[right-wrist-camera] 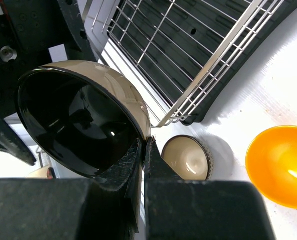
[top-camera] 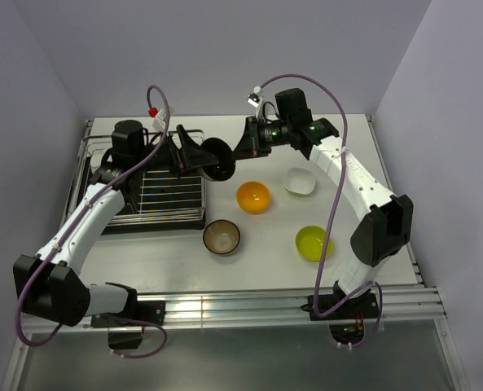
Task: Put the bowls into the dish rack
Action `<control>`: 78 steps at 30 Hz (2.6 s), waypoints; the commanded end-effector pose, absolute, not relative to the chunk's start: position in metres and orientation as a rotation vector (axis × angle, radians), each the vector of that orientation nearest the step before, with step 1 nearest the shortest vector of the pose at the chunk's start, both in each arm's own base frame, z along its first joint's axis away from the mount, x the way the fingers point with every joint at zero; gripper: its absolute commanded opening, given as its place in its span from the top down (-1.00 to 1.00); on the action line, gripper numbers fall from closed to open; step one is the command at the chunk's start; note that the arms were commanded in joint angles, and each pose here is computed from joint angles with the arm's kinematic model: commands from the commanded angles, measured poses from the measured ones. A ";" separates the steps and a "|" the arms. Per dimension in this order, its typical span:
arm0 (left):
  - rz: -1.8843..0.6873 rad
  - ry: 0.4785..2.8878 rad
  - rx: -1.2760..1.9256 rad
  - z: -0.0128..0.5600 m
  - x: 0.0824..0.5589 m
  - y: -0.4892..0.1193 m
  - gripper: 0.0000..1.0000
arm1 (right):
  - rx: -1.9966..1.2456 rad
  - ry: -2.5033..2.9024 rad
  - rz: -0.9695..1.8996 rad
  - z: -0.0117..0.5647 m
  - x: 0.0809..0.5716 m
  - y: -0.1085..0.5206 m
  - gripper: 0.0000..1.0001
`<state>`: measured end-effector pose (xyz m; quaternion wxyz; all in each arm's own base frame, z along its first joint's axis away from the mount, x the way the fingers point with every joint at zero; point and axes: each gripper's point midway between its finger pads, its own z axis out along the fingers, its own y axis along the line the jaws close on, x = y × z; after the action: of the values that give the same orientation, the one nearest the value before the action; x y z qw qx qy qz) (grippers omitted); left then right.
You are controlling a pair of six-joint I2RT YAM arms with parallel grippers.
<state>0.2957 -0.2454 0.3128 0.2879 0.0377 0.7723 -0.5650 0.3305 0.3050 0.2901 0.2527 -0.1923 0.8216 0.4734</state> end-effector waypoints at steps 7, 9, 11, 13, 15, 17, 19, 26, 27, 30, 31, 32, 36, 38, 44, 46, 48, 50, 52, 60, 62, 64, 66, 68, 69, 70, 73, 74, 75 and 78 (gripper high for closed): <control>-1.549 1.987 0.180 0.331 0.290 -0.250 -0.16 | -0.623 2.086 1.358 0.329 0.323 0.322 1.00; -1.549 1.984 0.185 0.331 0.288 -0.249 -0.05 | -0.626 2.087 1.358 0.329 0.323 0.322 1.00; -1.544 1.976 0.188 0.332 0.287 -0.249 0.33 | -0.624 2.093 1.356 0.328 0.323 0.321 1.00; -1.518 1.972 0.184 0.331 0.289 -0.246 0.85 | -0.628 2.095 1.356 0.328 0.323 0.321 1.00; -1.495 1.978 0.176 0.329 0.292 -0.241 1.00 | -0.628 2.099 1.356 0.327 0.322 0.321 0.80; -1.466 1.978 0.145 0.329 0.299 -0.231 1.00 | -0.626 2.097 1.350 0.328 0.322 0.320 0.60; -1.441 1.979 0.129 0.328 0.301 -0.224 1.00 | -0.629 2.092 1.347 0.330 0.321 0.320 0.21; -1.333 2.004 0.054 0.311 0.310 -0.189 1.00 | -0.634 2.080 1.339 0.335 0.319 0.317 -0.32; -1.305 1.999 0.070 0.310 0.311 -0.185 1.00 | -0.635 2.080 1.338 0.335 0.319 0.317 -0.34; -1.239 2.020 0.048 0.305 0.313 -0.164 0.99 | -0.640 2.084 1.326 0.334 0.318 0.316 -0.36; -1.207 2.020 0.023 0.304 0.316 -0.152 1.00 | -0.639 2.086 1.322 0.334 0.318 0.314 -0.36; -1.188 2.047 0.002 0.301 0.314 -0.146 1.00 | -0.645 2.088 1.316 0.333 0.317 0.314 -0.36; -0.996 2.071 0.003 0.297 0.314 -0.105 0.99 | -0.643 2.102 1.301 0.328 0.316 0.311 -0.39; -0.863 2.073 0.004 0.296 0.317 -0.081 1.00 | -0.638 2.114 1.289 0.326 0.317 0.310 -0.46; -0.646 2.167 -0.072 0.288 0.308 -0.024 0.99 | -0.636 2.125 1.264 0.324 0.317 0.307 -0.87; -0.571 2.184 -0.058 0.283 0.305 -0.010 0.99 | -0.638 2.127 1.260 0.323 0.317 0.307 -0.89; -0.470 2.211 -0.052 0.278 0.301 0.010 1.00 | -0.644 2.135 1.256 0.320 0.315 0.306 -0.92; -0.416 2.215 -0.063 0.282 0.300 0.022 0.99 | -0.648 2.142 1.249 0.316 0.315 0.305 -0.93; -0.356 2.239 -0.061 0.279 0.302 0.032 1.00 | -0.650 2.153 1.249 0.312 0.315 0.305 -0.93; -0.099 2.275 -0.088 0.273 0.312 0.076 1.00 | -0.663 2.165 1.226 0.306 0.313 0.302 -0.94; -0.037 2.281 -0.099 0.272 0.314 0.086 1.00 | -0.667 2.160 1.215 0.307 0.312 0.300 -0.94; 0.003 2.290 -0.097 0.268 0.317 0.094 1.00 | -0.668 2.166 1.215 0.305 0.312 0.300 -0.94; 0.055 2.296 -0.098 0.266 0.320 0.102 1.00 | -0.668 2.168 1.214 0.304 0.312 0.300 -0.94; 0.103 2.290 -0.101 0.267 0.322 0.110 1.00 | -0.670 2.169 1.213 0.304 0.312 0.300 -0.95; 0.120 2.296 -0.093 0.266 0.324 0.113 1.00 | -0.670 2.167 1.213 0.304 0.312 0.300 -0.95; 0.140 2.298 -0.091 0.265 0.325 0.117 0.99 | -0.669 2.170 1.213 0.303 0.312 0.300 -0.95; 0.194 2.320 -0.077 0.258 0.326 0.126 1.00 | -0.668 2.175 1.214 0.302 0.312 0.300 -0.95; 0.208 2.316 -0.063 0.258 0.328 0.128 1.00 | -0.671 2.174 1.212 0.303 0.312 0.300 -0.95; 0.222 2.315 -0.054 0.257 0.328 0.130 1.00 | -0.670 2.174 1.211 0.303 0.312 0.300 -0.95; 0.250 2.318 -0.030 0.254 0.330 0.134 1.00 | -0.674 2.181 1.206 0.301 0.312 0.299 -0.95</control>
<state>0.3127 0.1164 0.2241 0.3408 -0.0364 0.9382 0.0480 0.3185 0.3026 0.2832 0.2535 -0.2357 0.8234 0.4497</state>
